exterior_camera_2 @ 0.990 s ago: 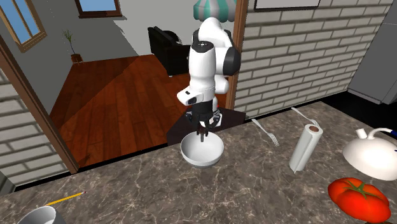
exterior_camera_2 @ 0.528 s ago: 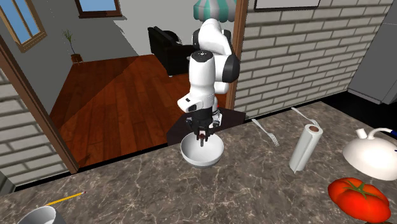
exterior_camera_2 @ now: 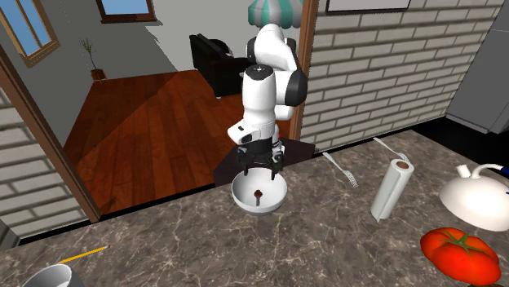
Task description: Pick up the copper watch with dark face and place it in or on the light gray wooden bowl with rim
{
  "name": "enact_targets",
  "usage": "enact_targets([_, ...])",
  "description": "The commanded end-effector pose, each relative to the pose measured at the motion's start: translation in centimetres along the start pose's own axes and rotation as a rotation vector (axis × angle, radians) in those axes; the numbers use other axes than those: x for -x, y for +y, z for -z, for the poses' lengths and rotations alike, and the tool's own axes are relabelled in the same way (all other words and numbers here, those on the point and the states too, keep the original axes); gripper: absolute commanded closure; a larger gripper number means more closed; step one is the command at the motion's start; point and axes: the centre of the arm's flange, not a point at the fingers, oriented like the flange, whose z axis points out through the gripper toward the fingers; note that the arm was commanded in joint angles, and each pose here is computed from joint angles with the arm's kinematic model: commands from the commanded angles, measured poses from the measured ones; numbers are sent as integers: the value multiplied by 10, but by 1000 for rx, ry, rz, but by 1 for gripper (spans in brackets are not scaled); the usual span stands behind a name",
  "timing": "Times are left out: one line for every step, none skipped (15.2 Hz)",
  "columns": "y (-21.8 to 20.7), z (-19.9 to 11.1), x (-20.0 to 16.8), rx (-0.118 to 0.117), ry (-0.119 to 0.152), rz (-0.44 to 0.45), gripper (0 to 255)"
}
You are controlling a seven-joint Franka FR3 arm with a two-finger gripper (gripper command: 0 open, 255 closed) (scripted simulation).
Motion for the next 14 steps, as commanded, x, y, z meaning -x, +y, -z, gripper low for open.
enact_targets([0, 0, 0, 0, 0, 0, 0])
enact_targets([0, 0, 0, 0, 0, 0, 0])
enact_targets([0, 13, 0, 0, 0, 0, 0])
enact_targets([0, 26, 0, 0, 0, 0, 0])
enact_targets([0, 40, 0, 0, 0, 0, 0])
enact_targets([0, 50, 0, 0, 0, 0, 0])
enact_targets([0, 50, 0, 0, 0, 0, 0])
enact_targets([0, 50, 0, 0, 0, 0, 0])
enact_targets([0, 50, 0, 0, 0, 0, 0])
enact_targets([0, 50, 0, 0, 0, 0, 0])
enact_targets([0, 50, 0, 0, 0, 0, 0])
enact_targets([0, 50, 0, 0, 0, 0, 0])
enact_targets([0, 50, 0, 0, 0, 0, 0])
enact_targets([0, 50, 0, 0, 0, 0, 0])
